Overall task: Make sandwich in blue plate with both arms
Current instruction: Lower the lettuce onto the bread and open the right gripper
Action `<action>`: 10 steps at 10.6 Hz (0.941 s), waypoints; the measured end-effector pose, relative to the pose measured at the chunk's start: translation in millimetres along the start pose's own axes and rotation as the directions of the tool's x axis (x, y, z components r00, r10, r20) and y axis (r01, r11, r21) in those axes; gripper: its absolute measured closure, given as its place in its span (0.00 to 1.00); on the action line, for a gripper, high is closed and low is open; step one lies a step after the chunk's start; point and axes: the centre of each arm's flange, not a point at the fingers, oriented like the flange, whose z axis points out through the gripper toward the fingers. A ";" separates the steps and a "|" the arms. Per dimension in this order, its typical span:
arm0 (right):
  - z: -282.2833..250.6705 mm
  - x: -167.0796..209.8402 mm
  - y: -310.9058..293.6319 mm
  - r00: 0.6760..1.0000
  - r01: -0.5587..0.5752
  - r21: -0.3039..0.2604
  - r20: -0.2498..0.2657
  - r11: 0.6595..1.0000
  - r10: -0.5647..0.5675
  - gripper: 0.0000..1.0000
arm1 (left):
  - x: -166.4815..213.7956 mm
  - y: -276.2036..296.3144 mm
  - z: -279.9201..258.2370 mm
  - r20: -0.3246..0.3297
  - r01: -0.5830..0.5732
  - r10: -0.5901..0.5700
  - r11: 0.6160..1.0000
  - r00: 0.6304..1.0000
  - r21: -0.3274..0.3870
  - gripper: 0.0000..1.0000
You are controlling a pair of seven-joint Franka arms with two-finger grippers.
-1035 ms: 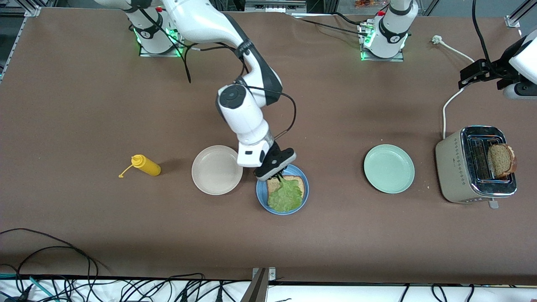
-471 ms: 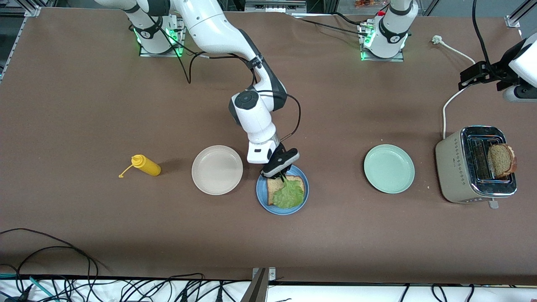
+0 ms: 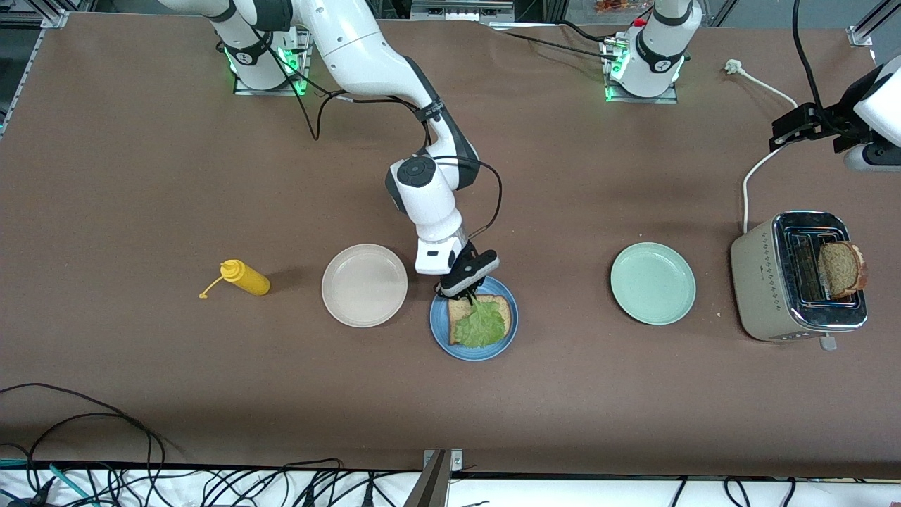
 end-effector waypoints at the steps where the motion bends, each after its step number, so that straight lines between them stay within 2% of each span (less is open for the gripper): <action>1: 2.8 -3.2 -3.3 1.000 0.006 -0.001 -0.003 1.000 -0.006 0.96 | 0.0 0.0 0.0 0.000 0.000 0.000 1.000 1.000 0.000 0.00; 3: 4.5 -5.1 -4.4 1.000 0.008 -0.003 -0.006 1.000 -0.008 0.96 | 0.0 -0.1 0.0 0.000 0.000 0.000 1.000 1.000 0.000 0.00; 5: 3.6 -3.8 -2.5 1.000 0.008 -0.007 -0.013 1.000 -0.008 0.91 | 0.0 -0.1 0.0 0.000 0.000 0.000 1.000 1.000 0.000 0.00; 6: 2.6 -2.3 -0.8 1.000 0.007 -0.010 -0.026 1.000 -0.007 0.81 | 0.0 -0.1 0.0 0.000 0.000 0.000 1.000 1.000 0.000 0.00; 9: 1.3 -0.3 2.3 0.999 0.004 -0.015 -0.040 1.000 -0.004 0.44 | 0.0 -0.3 0.0 0.000 0.001 -0.001 1.000 1.000 0.000 0.00; 10: 1.2 -0.2 2.3 0.999 0.004 -0.015 -0.041 1.000 -0.004 0.35 | 0.0 -0.4 0.0 0.000 0.001 -0.001 1.000 1.000 0.000 0.00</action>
